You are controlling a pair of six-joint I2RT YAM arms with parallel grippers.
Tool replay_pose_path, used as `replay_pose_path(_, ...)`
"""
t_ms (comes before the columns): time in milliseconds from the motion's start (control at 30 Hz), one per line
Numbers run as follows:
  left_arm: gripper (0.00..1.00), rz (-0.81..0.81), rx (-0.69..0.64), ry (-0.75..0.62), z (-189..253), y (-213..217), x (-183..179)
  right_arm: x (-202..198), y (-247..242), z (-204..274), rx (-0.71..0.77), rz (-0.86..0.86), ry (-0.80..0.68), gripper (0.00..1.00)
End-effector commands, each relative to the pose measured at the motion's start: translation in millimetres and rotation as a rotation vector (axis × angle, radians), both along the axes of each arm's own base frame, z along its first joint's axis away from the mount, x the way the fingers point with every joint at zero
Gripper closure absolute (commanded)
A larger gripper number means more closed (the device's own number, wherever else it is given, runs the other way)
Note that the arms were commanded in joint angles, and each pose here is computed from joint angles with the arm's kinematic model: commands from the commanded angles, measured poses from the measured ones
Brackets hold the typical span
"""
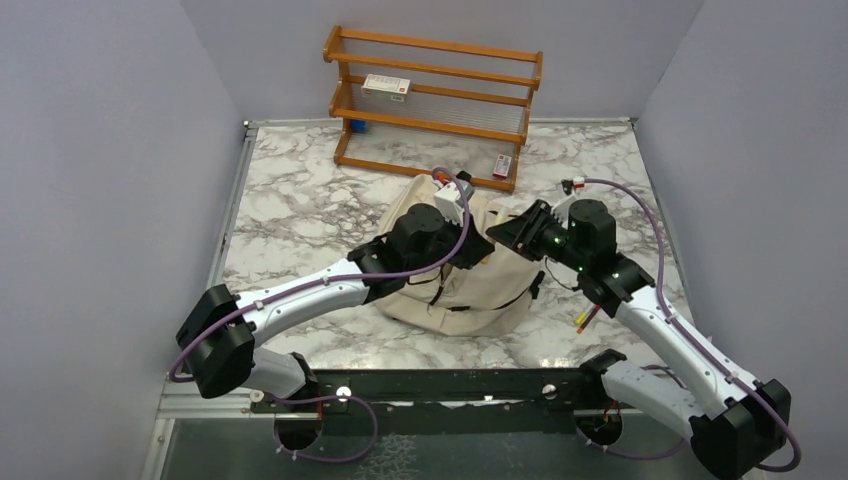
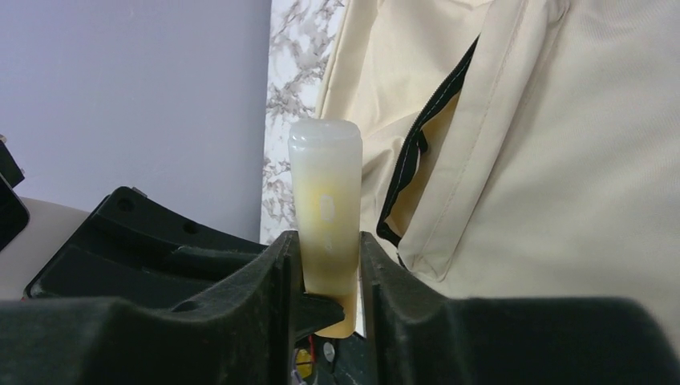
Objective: Pack the student bag
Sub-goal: Place the stationery in the student bag.
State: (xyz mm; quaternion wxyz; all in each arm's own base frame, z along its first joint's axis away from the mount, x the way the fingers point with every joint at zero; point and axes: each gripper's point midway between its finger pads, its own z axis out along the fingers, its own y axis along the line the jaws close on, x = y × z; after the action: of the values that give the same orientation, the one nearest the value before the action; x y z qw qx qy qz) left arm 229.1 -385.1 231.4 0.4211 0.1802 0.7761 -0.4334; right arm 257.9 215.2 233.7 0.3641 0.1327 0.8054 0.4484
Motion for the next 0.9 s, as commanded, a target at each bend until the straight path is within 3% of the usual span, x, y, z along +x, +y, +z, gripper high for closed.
replay_pose_path(0,0.98,-0.093,-0.052,-0.032,19,-12,-16,5,-5,26,-0.017,-0.027,-0.088,0.58)
replay_pose_path(133,1.0,-0.135,-0.015,-0.079,18,-6,-22,7,-20,29,-0.118,-0.065,-0.103,0.38)
replay_pose_path(267,1.0,-0.195,0.069,-0.147,8,5,-30,5,-30,34,-0.216,-0.064,-0.099,0.3)
replay_pose_path(500,1.0,-0.355,0.21,-0.211,-10,24,-53,-1,-37,48,-0.367,0.025,-0.166,0.25)
replay_pose_path(700,1.0,-0.432,0.251,-0.247,-17,40,-69,-21,-19,39,-0.436,0.288,-0.14,0.26)
replay_pose_path(867,1.0,-0.528,0.212,-0.308,-4,49,-90,-46,-5,46,-0.416,0.516,-0.252,0.27)
